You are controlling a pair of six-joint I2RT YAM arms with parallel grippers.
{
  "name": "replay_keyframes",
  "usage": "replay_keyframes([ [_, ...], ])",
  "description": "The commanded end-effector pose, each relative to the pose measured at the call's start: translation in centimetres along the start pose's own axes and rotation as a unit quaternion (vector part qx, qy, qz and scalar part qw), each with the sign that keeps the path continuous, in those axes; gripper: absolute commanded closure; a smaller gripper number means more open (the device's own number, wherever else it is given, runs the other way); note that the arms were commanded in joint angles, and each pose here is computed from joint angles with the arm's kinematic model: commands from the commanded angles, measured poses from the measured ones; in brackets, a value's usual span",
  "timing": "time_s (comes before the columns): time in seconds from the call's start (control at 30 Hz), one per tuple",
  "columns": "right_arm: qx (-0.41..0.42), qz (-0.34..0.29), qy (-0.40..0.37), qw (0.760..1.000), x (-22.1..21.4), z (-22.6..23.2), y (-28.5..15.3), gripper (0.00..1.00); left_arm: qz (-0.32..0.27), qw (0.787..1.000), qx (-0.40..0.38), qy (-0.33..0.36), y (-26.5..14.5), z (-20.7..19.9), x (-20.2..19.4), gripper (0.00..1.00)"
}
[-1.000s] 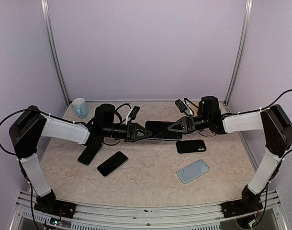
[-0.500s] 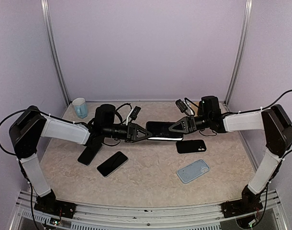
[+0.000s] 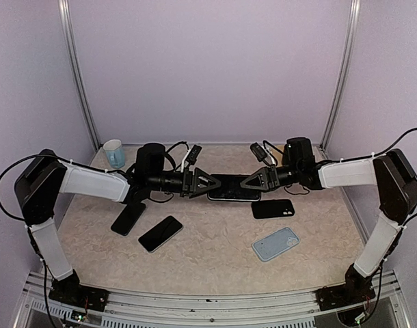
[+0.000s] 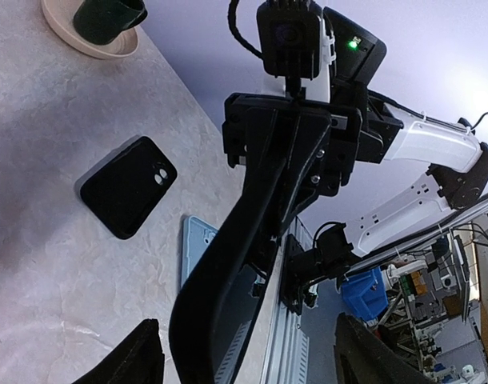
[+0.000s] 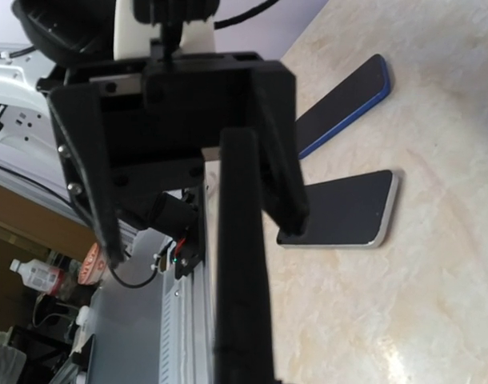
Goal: Put the phone into the phone case
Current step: Press the phone with the phone case.
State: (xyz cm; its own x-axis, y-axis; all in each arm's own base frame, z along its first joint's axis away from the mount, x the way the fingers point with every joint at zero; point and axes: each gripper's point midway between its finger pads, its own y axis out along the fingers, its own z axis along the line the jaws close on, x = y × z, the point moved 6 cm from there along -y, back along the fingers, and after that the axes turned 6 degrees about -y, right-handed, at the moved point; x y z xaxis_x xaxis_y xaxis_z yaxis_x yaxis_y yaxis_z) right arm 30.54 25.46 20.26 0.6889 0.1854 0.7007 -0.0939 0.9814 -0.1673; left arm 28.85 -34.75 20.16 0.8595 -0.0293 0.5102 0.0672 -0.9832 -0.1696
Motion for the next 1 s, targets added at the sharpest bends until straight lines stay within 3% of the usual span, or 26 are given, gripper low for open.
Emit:
replay_keyframes([
  [0.0, 0.032, -0.009, -0.042, 0.999, 1.4, 2.3, -0.4, 1.00, 0.007, 1.000, -0.013, 0.016, 0.9, 0.4, 0.5, 0.29],
  [0.2, 0.036, -0.008, -0.039, 0.999, 1.2, 2.4, -0.5, 1.00, 0.019, 0.999, -0.034, 0.017, 1.6, 0.2, 0.4, 0.51],
  [0.43, 0.033, -0.009, -0.040, 0.999, 1.2, 2.1, -0.4, 1.00, 0.025, 0.998, -0.057, 0.020, 1.6, -0.8, 0.5, 0.99],
  [0.77, 0.035, -0.008, -0.036, 0.999, 1.1, 1.6, -0.4, 1.00, 0.011, 0.996, -0.079, 0.040, 0.8, -2.4, 0.7, 1.00],
  [0.97, 0.029, -0.013, -0.034, 0.999, 1.4, 1.7, -0.8, 0.77, 0.000, 0.995, -0.091, 0.041, 0.9, -2.9, 0.7, 1.00],
])
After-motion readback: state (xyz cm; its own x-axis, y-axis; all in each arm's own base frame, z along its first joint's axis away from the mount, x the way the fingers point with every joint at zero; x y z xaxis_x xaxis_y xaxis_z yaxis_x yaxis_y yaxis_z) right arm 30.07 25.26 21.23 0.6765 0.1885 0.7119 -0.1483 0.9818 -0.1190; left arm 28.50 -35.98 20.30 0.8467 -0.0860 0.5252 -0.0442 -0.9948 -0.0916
